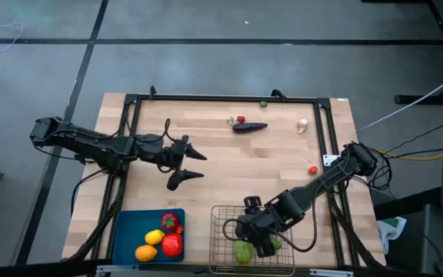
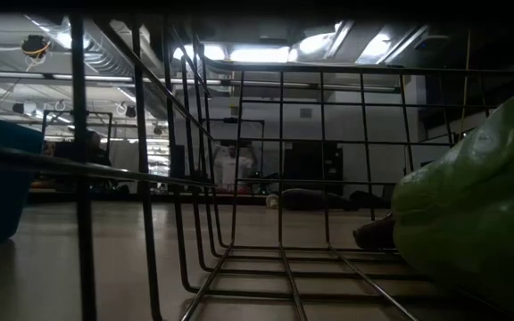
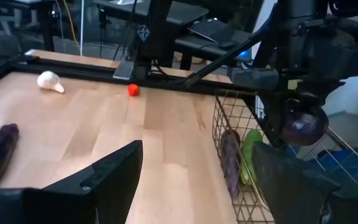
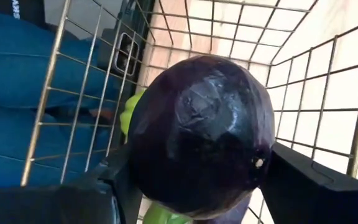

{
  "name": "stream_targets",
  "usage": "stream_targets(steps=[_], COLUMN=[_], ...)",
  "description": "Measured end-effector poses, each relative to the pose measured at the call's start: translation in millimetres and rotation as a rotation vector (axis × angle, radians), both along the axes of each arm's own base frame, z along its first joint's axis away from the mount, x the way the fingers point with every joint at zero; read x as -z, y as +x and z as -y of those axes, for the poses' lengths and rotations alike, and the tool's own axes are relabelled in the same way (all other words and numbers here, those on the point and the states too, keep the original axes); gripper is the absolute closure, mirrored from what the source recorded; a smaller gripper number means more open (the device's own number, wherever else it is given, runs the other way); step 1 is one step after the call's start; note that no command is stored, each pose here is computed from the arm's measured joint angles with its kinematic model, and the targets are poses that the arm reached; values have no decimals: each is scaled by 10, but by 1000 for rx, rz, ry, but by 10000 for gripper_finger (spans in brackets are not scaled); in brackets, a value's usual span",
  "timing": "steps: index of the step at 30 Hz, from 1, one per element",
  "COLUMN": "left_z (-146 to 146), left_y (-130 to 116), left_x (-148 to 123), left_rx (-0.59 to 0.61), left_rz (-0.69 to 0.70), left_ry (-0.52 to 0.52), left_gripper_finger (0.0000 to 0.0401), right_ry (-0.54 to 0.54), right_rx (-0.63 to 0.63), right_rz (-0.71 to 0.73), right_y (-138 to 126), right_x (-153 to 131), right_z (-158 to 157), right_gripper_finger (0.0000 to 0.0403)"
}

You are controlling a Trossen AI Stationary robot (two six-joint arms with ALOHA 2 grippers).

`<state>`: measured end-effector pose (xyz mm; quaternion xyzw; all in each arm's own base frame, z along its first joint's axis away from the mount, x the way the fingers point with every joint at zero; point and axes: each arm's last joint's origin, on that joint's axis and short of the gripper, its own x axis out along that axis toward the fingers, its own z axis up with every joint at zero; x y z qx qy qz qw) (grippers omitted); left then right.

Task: Sort produce into baskets
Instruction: Put the plum into the gold wire basket, then put the garlic into the gold wire basket

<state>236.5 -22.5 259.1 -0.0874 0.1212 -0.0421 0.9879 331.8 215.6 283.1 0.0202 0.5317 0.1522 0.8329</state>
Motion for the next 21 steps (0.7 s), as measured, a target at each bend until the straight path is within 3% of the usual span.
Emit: stream_targets(steps=[6,15,21], left_z=[1,1,1], left_y=[-1,-1,-2], left_x=[2,4,8], left_rx=[-8,-9,-12], left_rz=[-6,-8,-14], left_ry=[-34,-37,-50], left_gripper_finger=[105,105,105], right_ry=[14,13,-13], right_rx=[-20,-17,-34], right_rz=[-14,-18,-42], right_y=[-10,-12,-44], right_x=[2,3,-89], right_z=[-9,-6,15], right_gripper_finger=[140,38,14])
